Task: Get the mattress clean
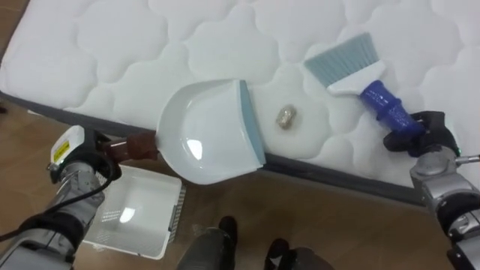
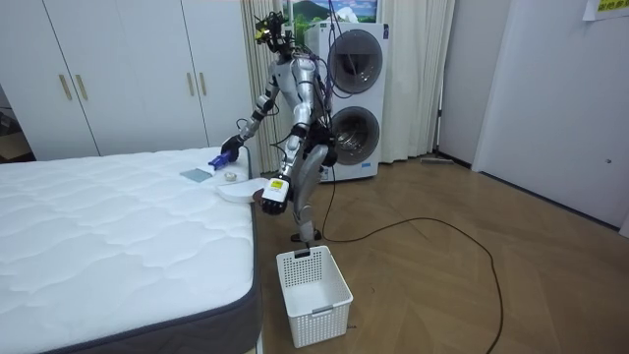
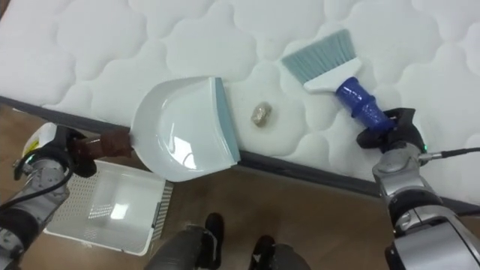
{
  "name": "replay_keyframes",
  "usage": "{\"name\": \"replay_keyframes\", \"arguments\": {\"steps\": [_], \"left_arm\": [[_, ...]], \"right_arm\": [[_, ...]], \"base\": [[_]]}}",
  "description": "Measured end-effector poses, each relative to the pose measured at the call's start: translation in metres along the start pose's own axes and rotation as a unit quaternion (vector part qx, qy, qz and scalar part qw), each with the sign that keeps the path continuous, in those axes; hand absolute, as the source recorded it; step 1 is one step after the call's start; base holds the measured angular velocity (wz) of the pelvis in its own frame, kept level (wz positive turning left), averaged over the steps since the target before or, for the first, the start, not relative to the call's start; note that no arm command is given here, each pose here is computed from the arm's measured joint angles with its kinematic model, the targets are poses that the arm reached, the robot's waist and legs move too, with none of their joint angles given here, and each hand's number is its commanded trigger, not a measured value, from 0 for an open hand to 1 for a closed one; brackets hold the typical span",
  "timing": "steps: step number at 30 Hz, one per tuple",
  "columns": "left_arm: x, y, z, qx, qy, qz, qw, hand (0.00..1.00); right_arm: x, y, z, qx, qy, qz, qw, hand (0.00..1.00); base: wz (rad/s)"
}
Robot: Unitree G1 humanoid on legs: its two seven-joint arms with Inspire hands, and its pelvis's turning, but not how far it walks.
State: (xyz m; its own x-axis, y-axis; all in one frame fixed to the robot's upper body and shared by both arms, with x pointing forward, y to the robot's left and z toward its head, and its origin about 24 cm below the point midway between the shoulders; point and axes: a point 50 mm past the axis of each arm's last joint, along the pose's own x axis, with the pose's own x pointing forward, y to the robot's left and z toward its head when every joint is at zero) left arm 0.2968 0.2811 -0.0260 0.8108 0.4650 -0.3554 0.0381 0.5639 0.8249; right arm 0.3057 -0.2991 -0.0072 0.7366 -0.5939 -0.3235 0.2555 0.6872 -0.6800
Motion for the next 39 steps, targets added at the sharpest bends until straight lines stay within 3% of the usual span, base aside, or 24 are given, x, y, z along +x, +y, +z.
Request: {"name": "replay_keyframes", "arguments": {"steps": [9,14,21,28,39], "left_arm": [[0.0,0.001,-0.001,0.022,0.002,0.002,1.0,1.0],[0.003,0.013,-0.005,0.045,0.001,0.016,0.999,1.0],[0.008,0.028,0.0,0.084,-0.008,0.038,0.996,1.0],[0.01,0.038,-0.001,0.09,-0.007,0.053,0.995,1.0],[0.012,0.054,0.0,0.107,-0.018,0.073,0.991,1.0]], "right_arm": [[0.003,-0.008,0.006,-0.078,-0.028,-0.024,0.996,1.0],[0.009,-0.03,0.007,-0.18,-0.059,-0.05,0.981,1.0],[0.015,-0.056,0.025,-0.34,-0.108,-0.096,0.929,1.0],[0.013,-0.057,0.047,-0.455,-0.171,-0.126,0.865,1.0],[0.006,-0.052,0.071,-0.536,-0.236,-0.151,0.797,1.0]], "base": [[-0.02],[-0.01],[-0.02],[-0.04],[-0.09]]}}
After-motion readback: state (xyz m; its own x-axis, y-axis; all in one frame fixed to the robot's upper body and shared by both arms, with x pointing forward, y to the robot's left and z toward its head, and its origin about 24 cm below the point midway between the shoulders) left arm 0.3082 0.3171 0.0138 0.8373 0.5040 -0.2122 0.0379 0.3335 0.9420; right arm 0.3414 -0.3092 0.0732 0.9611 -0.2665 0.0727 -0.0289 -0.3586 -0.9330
